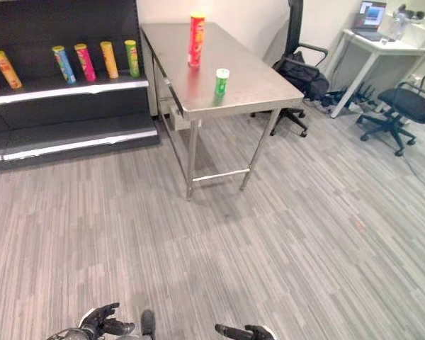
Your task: Put the goods on the table back onto the shelves and tidy them up.
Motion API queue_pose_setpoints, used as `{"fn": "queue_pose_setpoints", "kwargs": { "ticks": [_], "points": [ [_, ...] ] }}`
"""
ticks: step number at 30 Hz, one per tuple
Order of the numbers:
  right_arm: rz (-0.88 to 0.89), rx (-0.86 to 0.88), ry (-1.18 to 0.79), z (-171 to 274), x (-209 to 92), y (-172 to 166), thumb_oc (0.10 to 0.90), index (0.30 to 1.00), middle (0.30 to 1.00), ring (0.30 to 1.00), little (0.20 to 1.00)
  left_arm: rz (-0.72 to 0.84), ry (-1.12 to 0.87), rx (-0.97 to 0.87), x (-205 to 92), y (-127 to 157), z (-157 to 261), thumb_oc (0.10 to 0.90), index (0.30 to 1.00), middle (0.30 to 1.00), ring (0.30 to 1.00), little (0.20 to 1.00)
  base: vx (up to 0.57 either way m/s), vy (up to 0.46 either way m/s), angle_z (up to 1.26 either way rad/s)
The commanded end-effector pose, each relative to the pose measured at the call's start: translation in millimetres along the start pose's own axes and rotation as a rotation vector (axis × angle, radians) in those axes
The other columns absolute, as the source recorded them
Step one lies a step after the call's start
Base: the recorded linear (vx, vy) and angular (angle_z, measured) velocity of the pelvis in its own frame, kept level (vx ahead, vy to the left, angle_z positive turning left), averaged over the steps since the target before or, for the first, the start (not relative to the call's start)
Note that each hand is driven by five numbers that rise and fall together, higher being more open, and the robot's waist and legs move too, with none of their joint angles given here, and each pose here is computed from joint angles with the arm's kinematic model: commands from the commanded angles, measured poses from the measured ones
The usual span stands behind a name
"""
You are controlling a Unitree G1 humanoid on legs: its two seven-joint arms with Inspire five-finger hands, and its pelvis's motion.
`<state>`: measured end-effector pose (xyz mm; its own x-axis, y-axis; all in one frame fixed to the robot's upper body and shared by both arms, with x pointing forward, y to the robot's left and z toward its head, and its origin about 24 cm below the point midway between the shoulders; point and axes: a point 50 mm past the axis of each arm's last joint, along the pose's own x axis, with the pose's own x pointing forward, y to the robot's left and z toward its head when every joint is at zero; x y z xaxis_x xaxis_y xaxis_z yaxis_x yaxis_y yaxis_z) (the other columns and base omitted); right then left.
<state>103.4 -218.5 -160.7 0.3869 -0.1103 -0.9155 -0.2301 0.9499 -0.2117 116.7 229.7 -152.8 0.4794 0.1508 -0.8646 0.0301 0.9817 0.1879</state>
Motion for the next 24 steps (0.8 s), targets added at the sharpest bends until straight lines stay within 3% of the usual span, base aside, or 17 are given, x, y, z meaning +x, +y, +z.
{"fn": "queue_pose_setpoints", "kwargs": {
  "ticks": [1, 6, 17, 24],
  "points": [
    [-0.033, -0.028, -0.072, 19.7, 1.2, -15.5, 0.8, 0.9, 0.9, 0.9, 0.9, 0.023, -0.068, 0.026, 1.2, 8.4, 15.5, 0.8, 0.9, 0.9, 0.9, 0.9, 0.14, 0.241, 0.02],
    [-0.037, -0.024, -0.036, 7.6, -0.1, -14.4, 0.8, 0.9, 0.9, 0.9, 0.9, 0.024, -0.074, 0.024, 1.5, 9.6, 18.3, 0.8, 0.9, 0.9, 0.9, 0.9, 0.21, 0.149, 0.25],
    [-0.032, -0.028, 0.079, -27.7, -5.4, -10.5, 0.8, 0.9, 0.9, 0.9, 0.9, -0.035, -0.091, 0.038, 3.2, -8.9, 22.9, 0.8, 0.9, 0.9, 0.9, 0.9, 0.24, -0.123, 0.01],
    [-0.076, 0.005, 0.005, -10.2, -4.1, -26.1, 0.8, 0.9, 0.9, 0.9, 0.9, -0.064, -0.17, -0.023, 3.0, -18.6, 42.1, 0.8, 0.9, 0.9, 0.9, 0.9, 0.1, -0.19, 0.08]
  ]
}}
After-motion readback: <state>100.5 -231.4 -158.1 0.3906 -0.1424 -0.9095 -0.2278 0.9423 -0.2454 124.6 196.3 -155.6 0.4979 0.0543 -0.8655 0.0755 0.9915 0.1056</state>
